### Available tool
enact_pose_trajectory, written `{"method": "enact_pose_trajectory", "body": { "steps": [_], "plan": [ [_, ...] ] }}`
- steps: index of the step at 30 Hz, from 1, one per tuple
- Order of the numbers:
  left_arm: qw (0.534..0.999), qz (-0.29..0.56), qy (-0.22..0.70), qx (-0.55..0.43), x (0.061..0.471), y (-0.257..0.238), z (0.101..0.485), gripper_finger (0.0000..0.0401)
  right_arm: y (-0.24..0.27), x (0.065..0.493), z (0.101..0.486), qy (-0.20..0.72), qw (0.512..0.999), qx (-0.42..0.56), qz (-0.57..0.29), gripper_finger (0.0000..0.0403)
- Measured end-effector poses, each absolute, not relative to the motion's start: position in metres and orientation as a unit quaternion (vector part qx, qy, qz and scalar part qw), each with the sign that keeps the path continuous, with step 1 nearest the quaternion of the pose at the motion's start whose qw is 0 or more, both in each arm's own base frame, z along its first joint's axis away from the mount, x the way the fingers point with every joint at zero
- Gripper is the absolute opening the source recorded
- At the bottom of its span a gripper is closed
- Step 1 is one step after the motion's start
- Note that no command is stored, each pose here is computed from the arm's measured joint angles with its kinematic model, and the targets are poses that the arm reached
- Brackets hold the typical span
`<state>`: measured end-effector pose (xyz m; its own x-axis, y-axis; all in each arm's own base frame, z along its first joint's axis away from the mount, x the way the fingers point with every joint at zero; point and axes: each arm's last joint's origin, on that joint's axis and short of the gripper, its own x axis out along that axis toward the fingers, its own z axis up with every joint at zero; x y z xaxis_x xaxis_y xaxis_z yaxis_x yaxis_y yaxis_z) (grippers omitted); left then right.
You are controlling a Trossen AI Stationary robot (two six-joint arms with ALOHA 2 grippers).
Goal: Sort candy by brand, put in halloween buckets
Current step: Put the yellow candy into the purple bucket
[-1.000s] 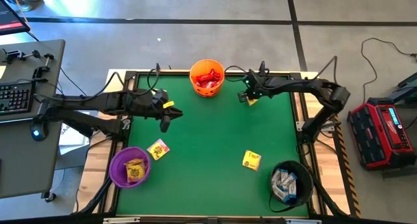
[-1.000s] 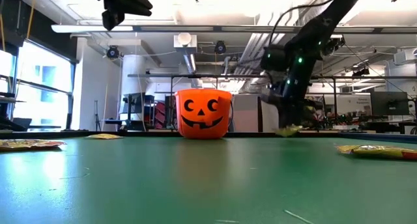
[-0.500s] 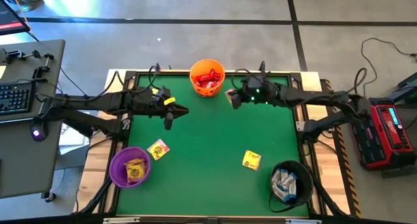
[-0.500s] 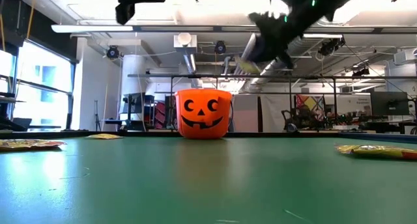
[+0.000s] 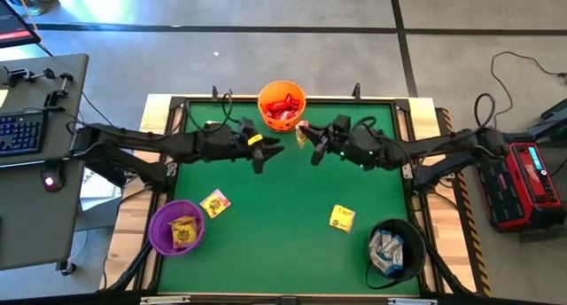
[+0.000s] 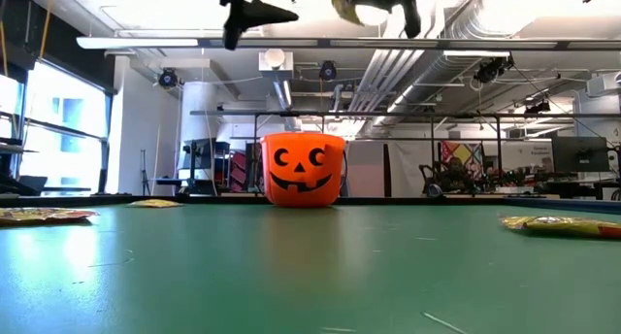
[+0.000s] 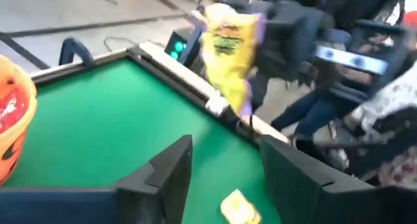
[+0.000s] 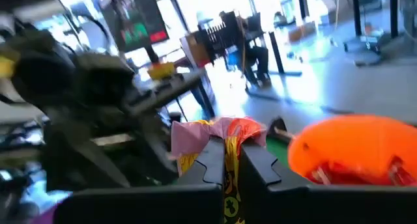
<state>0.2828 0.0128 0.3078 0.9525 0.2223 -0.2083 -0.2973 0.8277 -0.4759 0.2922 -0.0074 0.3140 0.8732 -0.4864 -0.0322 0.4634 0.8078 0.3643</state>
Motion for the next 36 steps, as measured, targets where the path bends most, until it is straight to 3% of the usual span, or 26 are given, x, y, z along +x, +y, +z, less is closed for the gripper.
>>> {"method": "enact_pose_trajectory", "body": {
  "steps": [6,10,30,36],
  "plan": [
    [0.953,0.129,0.009,-0.272,0.299,0.014,0.308,0.0194,0.006,0.292,0.322,-0.065,0.951,0.179,-0.243,0.0003],
    [0.957,0.081,-0.008,-0.278,0.307,0.012,0.307,0.0195,0.009,0.291,0.325,-0.082,0.952,0.186,-0.231,0.0003],
    [0.972,0.072,-0.024,-0.223,0.324,0.012,0.324,0.0195,0.026,0.290,0.336,-0.125,0.956,0.205,-0.170,0.0003],
    [0.980,0.056,-0.020,-0.190,0.324,0.011,0.324,0.0152,0.026,0.289,0.338,-0.133,0.956,0.207,-0.157,0.0003]
  ]
}}
